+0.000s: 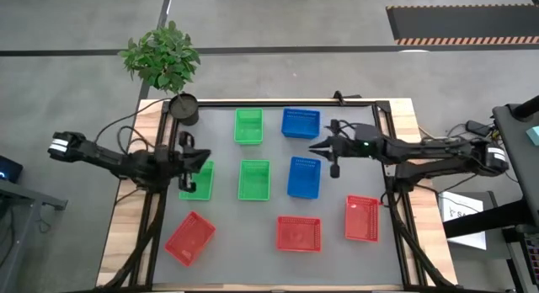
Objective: Stack baskets by color
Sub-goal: Stack the bottom right green basket on the top green basket
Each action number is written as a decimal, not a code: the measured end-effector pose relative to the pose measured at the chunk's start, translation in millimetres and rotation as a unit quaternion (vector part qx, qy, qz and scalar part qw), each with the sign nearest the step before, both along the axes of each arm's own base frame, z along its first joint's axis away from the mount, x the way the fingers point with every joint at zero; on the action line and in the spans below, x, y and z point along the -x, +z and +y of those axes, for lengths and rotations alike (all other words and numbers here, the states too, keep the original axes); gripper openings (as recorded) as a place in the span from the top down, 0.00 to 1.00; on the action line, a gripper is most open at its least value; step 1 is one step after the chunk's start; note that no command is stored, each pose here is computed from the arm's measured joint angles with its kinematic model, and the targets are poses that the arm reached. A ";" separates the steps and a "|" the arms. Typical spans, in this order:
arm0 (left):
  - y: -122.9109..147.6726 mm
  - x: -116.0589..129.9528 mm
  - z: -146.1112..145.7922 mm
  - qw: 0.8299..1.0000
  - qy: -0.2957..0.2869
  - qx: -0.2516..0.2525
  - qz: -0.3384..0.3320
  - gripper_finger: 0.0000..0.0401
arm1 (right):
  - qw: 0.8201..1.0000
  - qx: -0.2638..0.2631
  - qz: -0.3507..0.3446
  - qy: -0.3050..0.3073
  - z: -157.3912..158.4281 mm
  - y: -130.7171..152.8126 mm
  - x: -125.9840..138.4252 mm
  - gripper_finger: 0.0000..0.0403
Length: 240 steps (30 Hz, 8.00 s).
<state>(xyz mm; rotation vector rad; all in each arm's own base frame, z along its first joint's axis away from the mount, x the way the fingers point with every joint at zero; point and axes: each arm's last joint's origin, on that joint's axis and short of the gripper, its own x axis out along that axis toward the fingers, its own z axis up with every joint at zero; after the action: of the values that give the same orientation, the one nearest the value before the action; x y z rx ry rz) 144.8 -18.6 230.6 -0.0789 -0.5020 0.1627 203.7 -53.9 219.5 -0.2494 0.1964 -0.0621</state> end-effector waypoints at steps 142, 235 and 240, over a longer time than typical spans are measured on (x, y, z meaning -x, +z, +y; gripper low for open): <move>17.1 -178.1 114.7 0.641 0.123 -0.108 0.750 1.00 | 0.999 -0.028 0.029 0.021 18.3 13.9 58.0 0.92; -15.8 -140.6 123.6 0.746 0.188 -0.056 0.636 0.70 | 0.998 -0.043 0.035 0.018 18.5 9.0 58.2 0.92; -4.5 -145.4 122.5 0.759 0.187 -0.060 0.621 0.70 | 0.998 -0.043 0.036 0.018 18.5 7.7 58.2 0.92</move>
<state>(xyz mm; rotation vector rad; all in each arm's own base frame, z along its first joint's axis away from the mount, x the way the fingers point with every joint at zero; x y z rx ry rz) 290.2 103.8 226.1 0.2599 0.8324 0.5248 145.5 -35.4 227.2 -0.1692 0.2662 -0.0085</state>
